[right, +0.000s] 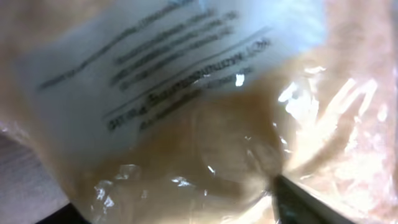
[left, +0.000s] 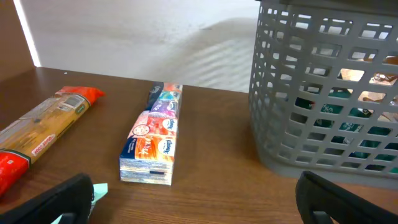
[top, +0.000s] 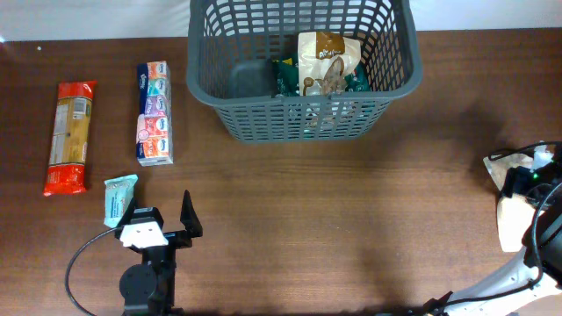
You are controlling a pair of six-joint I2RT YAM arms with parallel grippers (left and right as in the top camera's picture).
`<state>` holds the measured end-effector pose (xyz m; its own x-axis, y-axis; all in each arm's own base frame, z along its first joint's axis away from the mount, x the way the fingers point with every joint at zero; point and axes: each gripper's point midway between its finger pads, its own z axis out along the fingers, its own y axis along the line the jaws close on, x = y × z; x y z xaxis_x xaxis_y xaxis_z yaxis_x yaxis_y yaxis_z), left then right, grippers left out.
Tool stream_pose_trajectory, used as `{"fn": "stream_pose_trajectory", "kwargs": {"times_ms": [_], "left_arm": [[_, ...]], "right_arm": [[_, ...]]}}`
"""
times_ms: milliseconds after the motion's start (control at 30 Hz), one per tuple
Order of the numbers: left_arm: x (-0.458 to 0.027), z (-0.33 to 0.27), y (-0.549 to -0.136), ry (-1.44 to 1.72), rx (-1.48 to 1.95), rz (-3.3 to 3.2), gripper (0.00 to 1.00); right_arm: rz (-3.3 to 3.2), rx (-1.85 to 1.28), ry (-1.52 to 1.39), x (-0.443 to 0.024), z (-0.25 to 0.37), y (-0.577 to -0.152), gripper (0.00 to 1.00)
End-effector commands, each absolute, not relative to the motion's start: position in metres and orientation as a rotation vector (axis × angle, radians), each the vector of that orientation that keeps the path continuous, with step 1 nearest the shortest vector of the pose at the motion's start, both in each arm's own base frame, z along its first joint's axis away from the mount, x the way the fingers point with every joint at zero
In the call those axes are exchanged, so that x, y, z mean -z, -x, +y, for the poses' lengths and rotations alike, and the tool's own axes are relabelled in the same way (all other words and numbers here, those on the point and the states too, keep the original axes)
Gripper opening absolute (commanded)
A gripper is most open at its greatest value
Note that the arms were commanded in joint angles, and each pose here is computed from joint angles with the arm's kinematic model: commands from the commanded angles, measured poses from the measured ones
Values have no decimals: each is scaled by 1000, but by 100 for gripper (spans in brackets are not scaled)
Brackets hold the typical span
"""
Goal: Pack container
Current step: 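Lower the right gripper and grasp the clear beige pouch, then lift the beige pouch and carry it left over the basket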
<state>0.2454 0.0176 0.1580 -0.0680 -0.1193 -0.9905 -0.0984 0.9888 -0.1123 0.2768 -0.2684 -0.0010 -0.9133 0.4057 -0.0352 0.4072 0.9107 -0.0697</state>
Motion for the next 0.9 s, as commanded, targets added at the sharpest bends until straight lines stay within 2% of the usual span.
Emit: {"fn": "stream_pose_trajectory", "kwargs": {"times_ms": [0,33,333,533,700,867], "left_arm": [[-158,20,-245,179,8,1635,99],[-158,20,-245,179,8,1635,99],[-158,20,-245,179,8,1635,99],[-158,20,-245,179,8,1635,99],[-158,20,-245,179,8,1635,99],[-158,20,-245,179,8,1635,99]], "right_arm": [[3084,-16,-687,26,-248,-268,13],[3078,-14,-702,26,-248,-268,3],[3026,-101,-734,26,-241,-278,4],[2933,-225,-747,8,-237,-302,3],[2846,-274,-719,-29,-247,-331,3],[2709,-269,-677,-95,-265,-369,4]]}}
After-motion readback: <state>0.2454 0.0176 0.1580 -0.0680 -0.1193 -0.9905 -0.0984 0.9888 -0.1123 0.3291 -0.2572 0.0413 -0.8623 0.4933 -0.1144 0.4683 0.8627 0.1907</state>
